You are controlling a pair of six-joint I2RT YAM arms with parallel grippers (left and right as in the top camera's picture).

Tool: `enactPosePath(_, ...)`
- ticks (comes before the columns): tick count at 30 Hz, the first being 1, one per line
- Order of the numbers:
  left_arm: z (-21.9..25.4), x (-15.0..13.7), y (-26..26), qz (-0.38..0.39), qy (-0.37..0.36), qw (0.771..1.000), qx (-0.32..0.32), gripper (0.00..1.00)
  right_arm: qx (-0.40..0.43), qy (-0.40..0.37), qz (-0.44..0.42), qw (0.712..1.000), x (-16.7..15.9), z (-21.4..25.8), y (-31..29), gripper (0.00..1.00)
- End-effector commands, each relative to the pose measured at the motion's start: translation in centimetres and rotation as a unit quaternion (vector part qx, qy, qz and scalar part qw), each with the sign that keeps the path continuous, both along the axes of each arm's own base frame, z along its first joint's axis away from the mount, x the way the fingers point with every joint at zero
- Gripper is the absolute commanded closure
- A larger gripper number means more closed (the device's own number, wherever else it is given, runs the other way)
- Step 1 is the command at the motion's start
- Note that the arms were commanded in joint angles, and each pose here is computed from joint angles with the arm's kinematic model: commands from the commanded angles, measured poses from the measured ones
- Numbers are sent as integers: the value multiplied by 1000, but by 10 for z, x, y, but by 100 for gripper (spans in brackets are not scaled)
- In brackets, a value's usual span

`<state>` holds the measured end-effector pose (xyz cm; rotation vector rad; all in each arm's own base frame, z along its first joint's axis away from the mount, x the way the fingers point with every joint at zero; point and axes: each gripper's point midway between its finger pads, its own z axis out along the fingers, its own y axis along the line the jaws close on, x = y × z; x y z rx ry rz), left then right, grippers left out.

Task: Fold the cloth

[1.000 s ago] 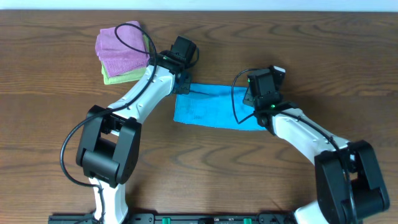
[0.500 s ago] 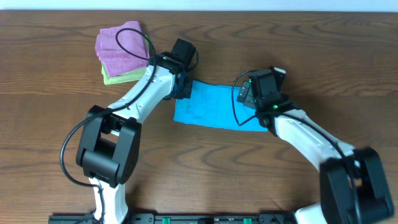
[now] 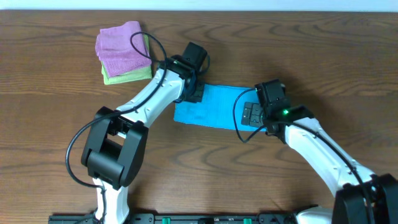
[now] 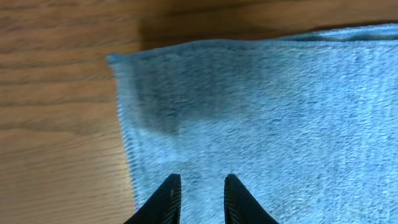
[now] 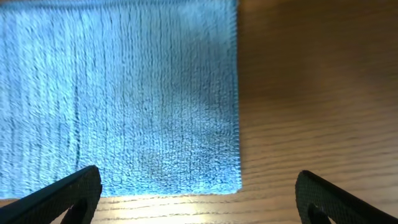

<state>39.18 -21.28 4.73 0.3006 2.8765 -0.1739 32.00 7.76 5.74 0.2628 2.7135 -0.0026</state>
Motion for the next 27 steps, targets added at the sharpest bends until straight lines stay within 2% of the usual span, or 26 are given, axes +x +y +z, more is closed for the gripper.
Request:
enactPosePath(1,-19,-1,0,2,16,1000,5,75,1,9,2,1000,1,-8,-8,1)
enactPosePath(6,-59,-9,5,4,55,998,30,78,9,-5,-33,999,11,-5,-29,1)
enactPosePath(8,-67,-13,7,4,67,997,36,78,22,-3,-23,999,12,-6,-27,1)
enactPosePath(16,-69,-33,23,6,107,992,73,80,87,-2,47,995,19,-10,1,1)
enactPosePath(19,-69,-36,32,8,110,989,96,81,92,21,49,994,16,-26,4,1)
enactPosePath(27,-69,-35,31,8,108,990,94,80,97,59,68,991,15,-65,9,2)
